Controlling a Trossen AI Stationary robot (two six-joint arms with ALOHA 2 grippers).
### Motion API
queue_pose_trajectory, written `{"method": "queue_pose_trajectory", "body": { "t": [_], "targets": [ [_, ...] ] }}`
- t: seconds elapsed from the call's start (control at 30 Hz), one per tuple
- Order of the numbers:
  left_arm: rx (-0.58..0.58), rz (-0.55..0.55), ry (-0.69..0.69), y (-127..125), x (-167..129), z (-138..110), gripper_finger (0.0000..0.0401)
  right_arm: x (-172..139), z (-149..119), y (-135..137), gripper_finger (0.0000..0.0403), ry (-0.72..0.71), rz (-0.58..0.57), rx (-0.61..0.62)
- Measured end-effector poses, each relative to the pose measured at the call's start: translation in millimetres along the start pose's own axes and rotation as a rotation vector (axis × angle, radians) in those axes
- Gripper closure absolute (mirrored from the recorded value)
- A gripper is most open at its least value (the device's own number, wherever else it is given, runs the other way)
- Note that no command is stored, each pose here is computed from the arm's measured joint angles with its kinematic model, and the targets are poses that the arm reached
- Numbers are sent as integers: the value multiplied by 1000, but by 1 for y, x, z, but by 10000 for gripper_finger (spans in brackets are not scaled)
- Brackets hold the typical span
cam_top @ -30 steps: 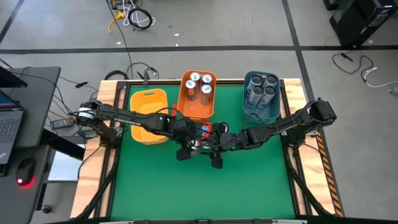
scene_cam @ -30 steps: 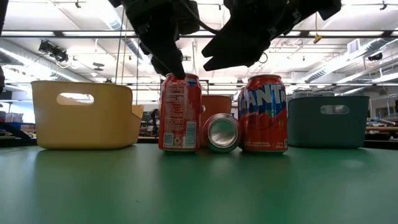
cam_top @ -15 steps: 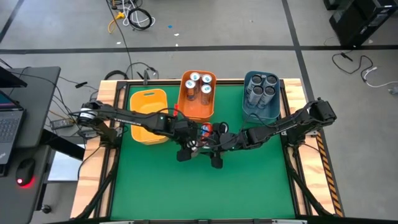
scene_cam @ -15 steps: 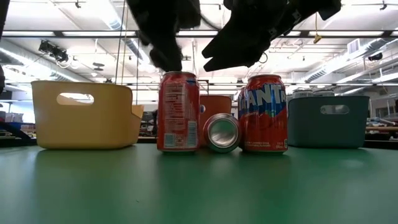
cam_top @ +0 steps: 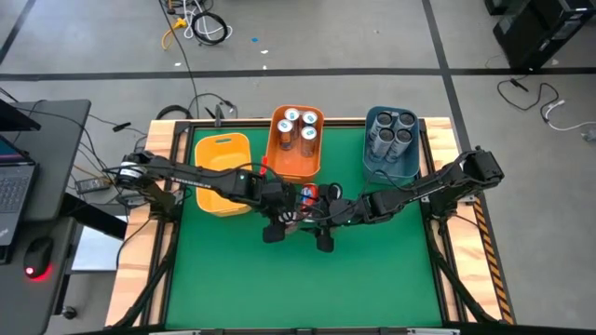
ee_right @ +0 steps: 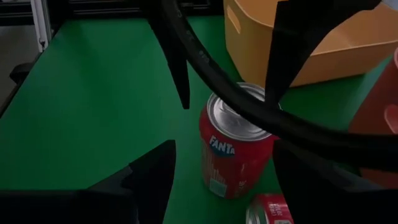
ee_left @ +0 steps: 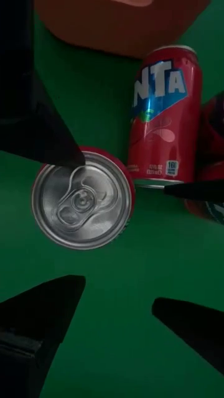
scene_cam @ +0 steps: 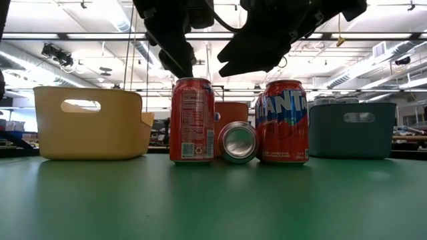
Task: Sort soda cans
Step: Put the orange soda can into the yellow bin
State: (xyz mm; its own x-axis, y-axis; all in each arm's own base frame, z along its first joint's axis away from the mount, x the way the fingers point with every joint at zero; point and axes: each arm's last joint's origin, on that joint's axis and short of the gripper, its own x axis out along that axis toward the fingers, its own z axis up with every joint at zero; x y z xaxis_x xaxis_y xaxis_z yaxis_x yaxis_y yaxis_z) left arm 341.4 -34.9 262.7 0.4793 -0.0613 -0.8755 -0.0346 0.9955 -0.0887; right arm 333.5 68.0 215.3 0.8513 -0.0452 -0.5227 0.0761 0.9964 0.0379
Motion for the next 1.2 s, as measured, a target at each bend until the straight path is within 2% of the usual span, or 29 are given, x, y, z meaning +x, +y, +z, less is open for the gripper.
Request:
{"method": "queue_pose_trajectory", "body": {
  "t": [0.17, 0.37, 0.5, 0.63, 0.7, 0.77, 0.9, 1.0, 1.1, 1.2],
  "targets": [
    [1, 12, 4, 0, 0, 0, 106, 0, 0, 0, 148, 1, 0, 0],
    [26, -5, 57, -3, -28, 10, 165, 0, 0, 0, 148, 2, -1, 0],
    [53, 15, 74, -8, -47, 15, 221, 0, 0, 0, 148, 4, -1, -1],
    [70, 42, 88, -10, -48, 13, 306, 0, -1, 0, 148, 9, -2, -2],
    [71, 11, 91, -10, -46, 12, 362, 0, -1, 0, 148, 10, -2, -3],
    [58, -23, 96, -7, -44, 12, 389, 0, -1, 0, 148, 14, -3, -4],
    [38, -46, 72, -5, -37, 12, 391, 0, -2, 0, 148, 18, -4, -6],
    [74, -41, 100, -4, -27, 8, 377, 0, -2, 0, 148, 22, -4, -7],
    [76, -41, 105, -4, -22, 7, 340, 0, -2, 0, 148, 24, -5, -7],
    [80, -45, 71, -5, -21, 10, 286, 0, -2, 0, 148, 24, -5, -7]
  ]
}}
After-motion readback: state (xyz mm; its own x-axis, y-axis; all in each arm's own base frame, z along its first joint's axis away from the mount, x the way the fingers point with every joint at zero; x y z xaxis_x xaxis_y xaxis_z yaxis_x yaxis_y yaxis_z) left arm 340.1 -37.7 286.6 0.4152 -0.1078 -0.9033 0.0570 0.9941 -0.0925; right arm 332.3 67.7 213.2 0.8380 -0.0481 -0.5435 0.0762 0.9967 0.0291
